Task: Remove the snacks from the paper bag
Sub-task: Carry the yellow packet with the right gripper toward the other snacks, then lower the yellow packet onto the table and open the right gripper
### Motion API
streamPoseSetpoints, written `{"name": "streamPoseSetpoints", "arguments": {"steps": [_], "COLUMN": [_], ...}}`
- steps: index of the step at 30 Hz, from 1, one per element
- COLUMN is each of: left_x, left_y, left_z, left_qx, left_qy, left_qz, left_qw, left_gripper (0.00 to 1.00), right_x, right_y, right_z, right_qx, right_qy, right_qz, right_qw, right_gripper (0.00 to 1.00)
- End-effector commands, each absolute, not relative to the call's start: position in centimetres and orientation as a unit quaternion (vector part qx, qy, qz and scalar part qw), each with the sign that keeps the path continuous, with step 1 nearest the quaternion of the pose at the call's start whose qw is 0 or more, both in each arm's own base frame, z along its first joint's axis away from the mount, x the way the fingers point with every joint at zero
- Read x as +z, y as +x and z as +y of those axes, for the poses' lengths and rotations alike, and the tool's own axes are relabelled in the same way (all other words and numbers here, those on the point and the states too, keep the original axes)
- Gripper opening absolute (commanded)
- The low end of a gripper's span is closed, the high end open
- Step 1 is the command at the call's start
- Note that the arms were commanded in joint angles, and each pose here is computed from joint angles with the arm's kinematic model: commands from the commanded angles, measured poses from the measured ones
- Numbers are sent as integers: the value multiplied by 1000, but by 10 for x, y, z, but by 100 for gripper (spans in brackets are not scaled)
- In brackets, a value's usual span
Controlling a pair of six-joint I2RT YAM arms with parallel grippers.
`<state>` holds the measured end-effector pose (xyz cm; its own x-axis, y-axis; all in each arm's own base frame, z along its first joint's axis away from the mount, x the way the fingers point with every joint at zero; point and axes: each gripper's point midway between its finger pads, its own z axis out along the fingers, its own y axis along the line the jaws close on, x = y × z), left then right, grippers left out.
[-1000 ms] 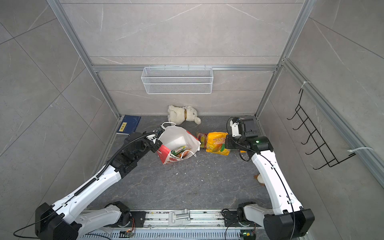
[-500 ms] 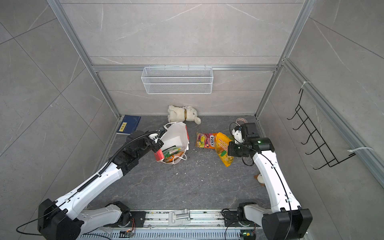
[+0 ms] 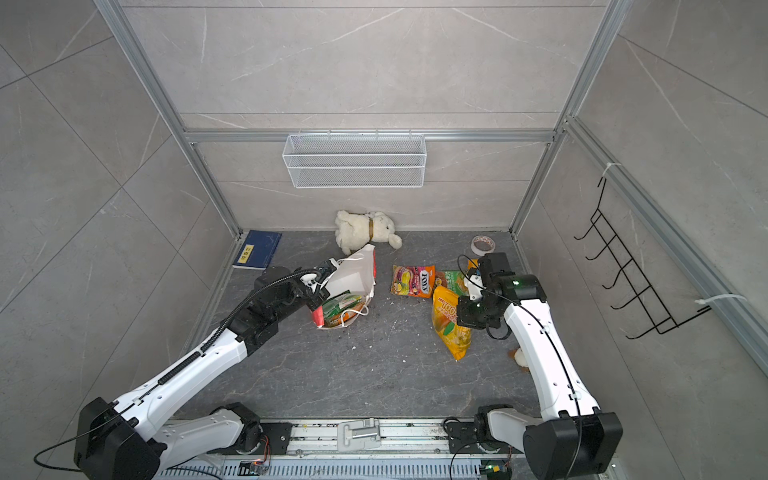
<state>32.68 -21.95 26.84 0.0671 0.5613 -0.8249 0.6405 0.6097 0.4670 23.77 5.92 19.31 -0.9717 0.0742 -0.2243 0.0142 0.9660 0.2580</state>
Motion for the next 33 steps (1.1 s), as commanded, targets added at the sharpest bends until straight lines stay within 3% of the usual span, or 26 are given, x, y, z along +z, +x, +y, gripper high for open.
{"name": "streamPoseSetpoints", "arguments": {"steps": [1, 6, 10, 17, 28, 33], "left_x": [272, 269, 267, 267, 269, 268], "left_y": [321, 322, 322, 319, 321, 323], "left_z": [-226, -229, -229, -227, -231, -234], "left_qx": [-59, -69, -68, -69, -78, -81], "left_qy": [439, 436, 435, 434, 431, 433], "left_qz": [671, 671, 672, 668, 665, 665], "left_qw": [595, 596, 596, 600, 605, 603], "left_gripper": [0, 0, 0, 0, 0, 0], "right_x": [187, 177, 170, 162, 149, 171], "right_y": [243, 273, 294, 303, 283, 287], "right_z": [58, 54, 66, 30, 41, 80], "right_qx": [125, 138, 208, 213, 255, 384], "right_qy": [27, 97, 155, 241, 228, 224], "right_qz": [985, 972, 944, 914, 920, 876], "right_qw": [115, 166, 205, 247, 189, 187], "right_gripper": [0, 0, 0, 0, 0, 0]}}
